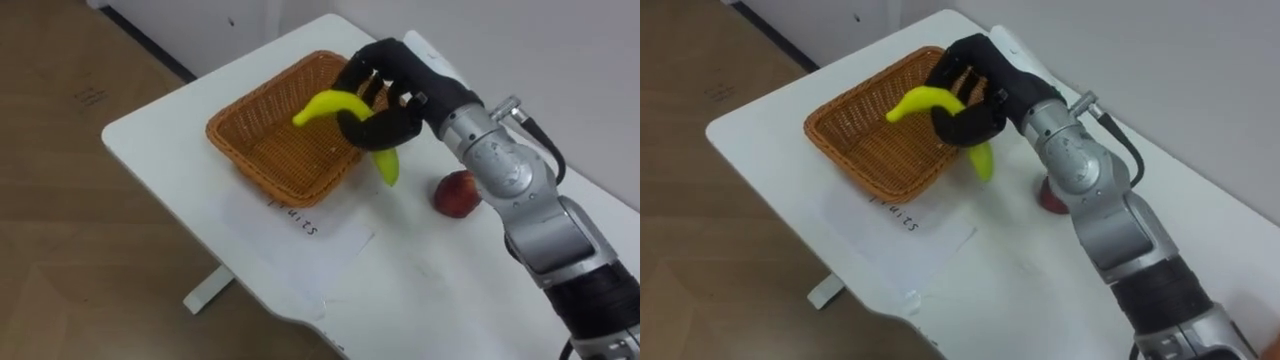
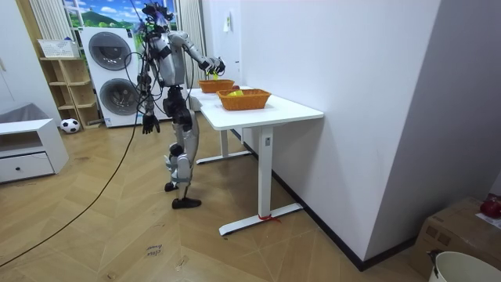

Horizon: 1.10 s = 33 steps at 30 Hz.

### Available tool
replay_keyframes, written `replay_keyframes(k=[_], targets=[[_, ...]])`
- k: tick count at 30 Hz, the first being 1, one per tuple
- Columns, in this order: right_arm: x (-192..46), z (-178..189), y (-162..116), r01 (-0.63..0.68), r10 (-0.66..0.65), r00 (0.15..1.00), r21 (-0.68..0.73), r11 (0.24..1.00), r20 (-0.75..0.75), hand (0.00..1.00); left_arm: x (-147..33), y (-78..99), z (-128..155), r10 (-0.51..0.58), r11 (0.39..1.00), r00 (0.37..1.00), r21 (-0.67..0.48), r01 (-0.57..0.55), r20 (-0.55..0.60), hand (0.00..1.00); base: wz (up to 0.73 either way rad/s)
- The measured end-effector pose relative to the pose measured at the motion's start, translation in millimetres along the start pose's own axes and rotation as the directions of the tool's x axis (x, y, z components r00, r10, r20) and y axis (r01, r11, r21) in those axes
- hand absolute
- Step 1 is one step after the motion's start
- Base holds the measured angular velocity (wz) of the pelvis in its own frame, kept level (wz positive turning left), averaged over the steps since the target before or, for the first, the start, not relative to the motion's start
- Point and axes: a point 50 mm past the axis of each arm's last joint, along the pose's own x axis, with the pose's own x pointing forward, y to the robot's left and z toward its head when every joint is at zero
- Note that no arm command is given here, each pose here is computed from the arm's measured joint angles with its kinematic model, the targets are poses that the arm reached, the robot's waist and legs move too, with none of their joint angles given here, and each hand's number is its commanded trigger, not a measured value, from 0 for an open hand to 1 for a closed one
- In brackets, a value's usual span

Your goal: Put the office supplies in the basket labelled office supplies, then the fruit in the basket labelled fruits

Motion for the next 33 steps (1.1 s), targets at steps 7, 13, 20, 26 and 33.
replay_keyframes(k=[7, 13, 20, 26, 33], targets=[[4, 7, -5, 0.066, -0.067, 0.997, 0.031, 0.997, 0.039, 1.0, -0.2, -0.4, -1, -0.002, 1.0, 1.0, 0.002, 0.002, -0.001, 0.0, 0.02], [6, 12, -9, 0.1, -0.102, 0.993, 0.029, 0.995, 0.065, 1.0, -0.1, -0.4, 1, -0.002, 1.0, 1.0, -0.002, 0.002, 0.012, 0.0, 0.0], [7, 3, -6, 0.091, -0.092, 0.995, 0.025, 0.996, 0.033, 1.0, 0.2, -0.2, 1, -0.005, 1.0, 1.0, 0.006, 0.004, 0.01, 0.0, 0.0], [9, 3, -1, 0.088, -0.088, 0.996, 0.024, 0.996, 0.026, 0.94, 0.2, 0.5, -1, -0.003, 1.0, 1.0, 0.014, 0.003, 0.008, 0.0, 0.0], [15, 10, 7, 0.056, -0.057, 0.997, 0.016, 0.998, 0.048, 0.0, 0.1, 0.7, -1, -0.002, 1.0, 1.0, 0.026, 0.002, 0.01, 0.0, 0.0]])
